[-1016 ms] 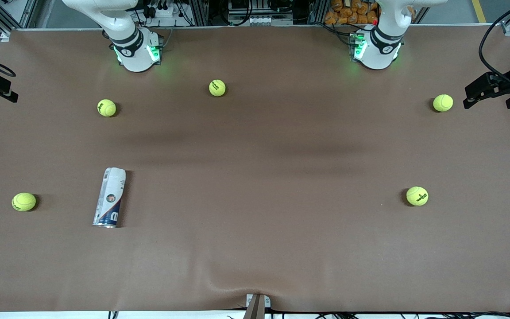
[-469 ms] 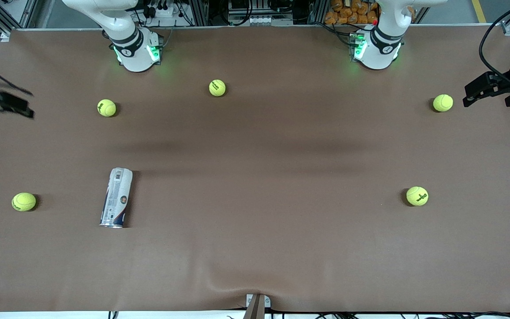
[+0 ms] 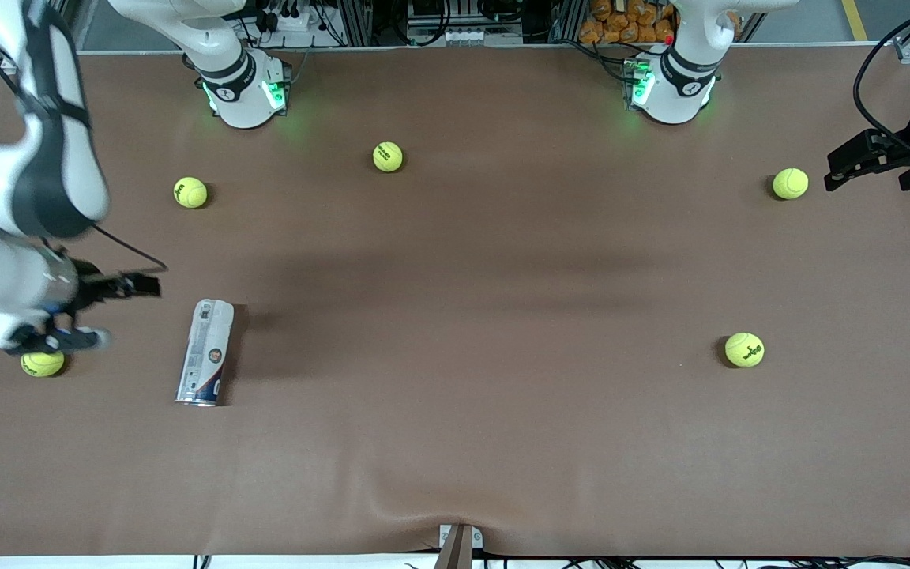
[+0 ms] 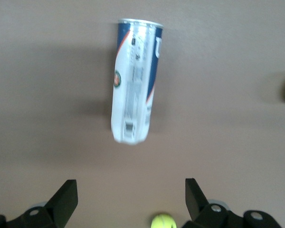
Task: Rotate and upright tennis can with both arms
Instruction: 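Reach the right gripper down to the lying tennis can and grasp it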
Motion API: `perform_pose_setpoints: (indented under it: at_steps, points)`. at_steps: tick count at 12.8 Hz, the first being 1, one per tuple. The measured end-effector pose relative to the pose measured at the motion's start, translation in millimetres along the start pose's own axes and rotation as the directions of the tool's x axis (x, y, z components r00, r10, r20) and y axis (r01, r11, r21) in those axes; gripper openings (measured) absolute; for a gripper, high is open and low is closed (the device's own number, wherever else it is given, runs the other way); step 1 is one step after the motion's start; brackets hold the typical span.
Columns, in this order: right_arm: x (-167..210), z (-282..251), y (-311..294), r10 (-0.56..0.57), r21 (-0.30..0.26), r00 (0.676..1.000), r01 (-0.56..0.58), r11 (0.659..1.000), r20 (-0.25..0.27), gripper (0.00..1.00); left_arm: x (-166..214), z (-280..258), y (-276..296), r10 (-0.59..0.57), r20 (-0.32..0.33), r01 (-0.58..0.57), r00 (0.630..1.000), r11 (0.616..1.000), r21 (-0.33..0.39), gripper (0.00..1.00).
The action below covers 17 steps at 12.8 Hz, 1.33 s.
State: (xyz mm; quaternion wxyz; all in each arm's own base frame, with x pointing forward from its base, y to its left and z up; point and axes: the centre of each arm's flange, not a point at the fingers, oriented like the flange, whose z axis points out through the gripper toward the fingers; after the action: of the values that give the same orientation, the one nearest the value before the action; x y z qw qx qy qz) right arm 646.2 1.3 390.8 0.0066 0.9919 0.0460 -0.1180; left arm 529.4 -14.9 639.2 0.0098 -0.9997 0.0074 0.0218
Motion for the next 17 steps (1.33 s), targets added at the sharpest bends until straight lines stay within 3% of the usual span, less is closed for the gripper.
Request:
perform_pose_setpoints:
  at_steps: [5, 10, 13, 17]
  points:
    - [47.0, 89.1, -9.2, -0.018, -0.021, 1.0, 0.018, 1.0, -0.011, 1.0, 1.2, 2.7, 0.0, 0.0, 0.006, 0.0, 1.0, 1.0, 0.0, 1.0]
    - [61.7, 154.6, -0.2, -0.006, -0.027, 0.999, 0.007, 1.0, 0.038, 1.0, 4.3, 8.4, 0.1, 0.0, 0.017, 0.0, 1.0, 1.0, 0.001, 1.0]
    - [65.3, 190.1, -1.3, 0.022, 0.025, 0.997, -0.024, 0.999, 0.073, 1.0, 4.9, 9.5, -0.2, -0.001, 0.02, 0.001, 1.0, 1.0, 0.001, 1.0]
    - [65.7, 206.8, -1.1, 0.031, 0.04, 0.995, -0.035, 0.999, 0.095, 1.0, 6.3, 11.9, -0.2, -0.001, 0.024, 0.001, 1.0, 1.0, 0.001, 1.0]
